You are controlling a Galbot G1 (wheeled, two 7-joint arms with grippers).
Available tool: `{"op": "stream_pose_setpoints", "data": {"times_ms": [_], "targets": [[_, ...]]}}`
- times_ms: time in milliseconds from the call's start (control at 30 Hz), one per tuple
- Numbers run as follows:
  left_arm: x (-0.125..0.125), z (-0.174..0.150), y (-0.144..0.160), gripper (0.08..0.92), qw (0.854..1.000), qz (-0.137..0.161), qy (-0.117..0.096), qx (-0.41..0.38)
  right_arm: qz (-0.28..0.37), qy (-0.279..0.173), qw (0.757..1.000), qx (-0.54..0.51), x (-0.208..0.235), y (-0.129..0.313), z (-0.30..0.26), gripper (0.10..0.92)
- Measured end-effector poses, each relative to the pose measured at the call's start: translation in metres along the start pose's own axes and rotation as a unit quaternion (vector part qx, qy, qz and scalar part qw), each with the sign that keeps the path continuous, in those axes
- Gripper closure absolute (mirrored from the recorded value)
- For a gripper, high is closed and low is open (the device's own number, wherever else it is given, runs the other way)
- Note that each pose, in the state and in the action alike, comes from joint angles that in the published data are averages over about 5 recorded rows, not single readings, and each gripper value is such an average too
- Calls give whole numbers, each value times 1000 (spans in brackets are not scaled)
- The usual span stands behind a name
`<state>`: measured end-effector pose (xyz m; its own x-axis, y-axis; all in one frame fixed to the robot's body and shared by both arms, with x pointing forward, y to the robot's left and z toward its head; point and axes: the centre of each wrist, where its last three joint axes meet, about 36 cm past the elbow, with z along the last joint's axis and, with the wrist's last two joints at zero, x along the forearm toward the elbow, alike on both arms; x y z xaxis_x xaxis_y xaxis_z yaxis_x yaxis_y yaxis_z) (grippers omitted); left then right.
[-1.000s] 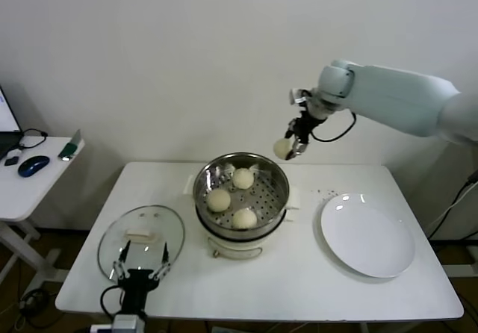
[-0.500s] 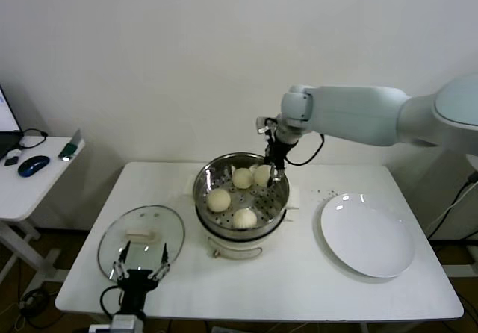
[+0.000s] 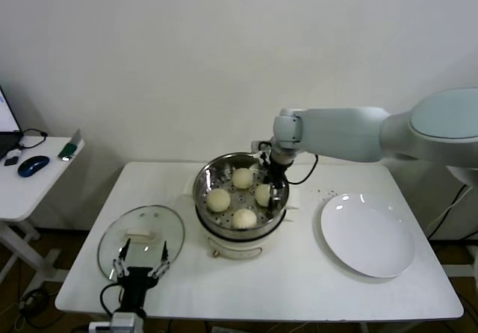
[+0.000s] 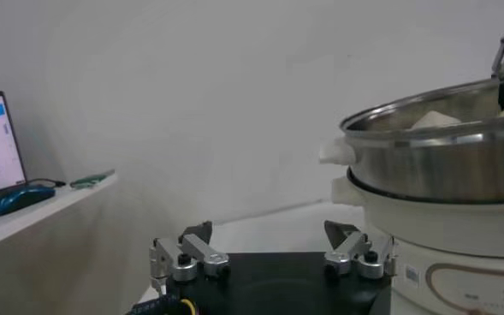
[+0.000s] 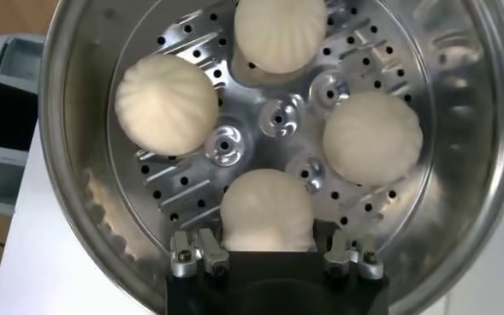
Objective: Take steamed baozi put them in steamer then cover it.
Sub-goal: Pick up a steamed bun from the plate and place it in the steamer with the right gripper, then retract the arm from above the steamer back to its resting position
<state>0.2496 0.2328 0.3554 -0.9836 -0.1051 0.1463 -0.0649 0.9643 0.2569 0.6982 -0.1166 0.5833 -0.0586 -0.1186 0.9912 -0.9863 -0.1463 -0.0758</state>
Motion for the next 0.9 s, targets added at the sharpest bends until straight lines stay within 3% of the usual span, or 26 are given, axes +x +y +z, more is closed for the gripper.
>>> {"op": "stream_pose_setpoints", "data": {"times_ms": [167, 433, 900], "targets": [[0, 0, 0, 177, 1000, 0, 0, -1, 1, 2, 1000, 0, -3, 1, -2, 330], [0, 0, 1, 177, 1000, 0, -1, -3, 4, -1, 1000, -6, 6, -2, 0, 207], [-2, -1, 3, 177, 1000, 0, -4, -8, 17, -54, 998, -34, 65, -13, 29, 200]]}}
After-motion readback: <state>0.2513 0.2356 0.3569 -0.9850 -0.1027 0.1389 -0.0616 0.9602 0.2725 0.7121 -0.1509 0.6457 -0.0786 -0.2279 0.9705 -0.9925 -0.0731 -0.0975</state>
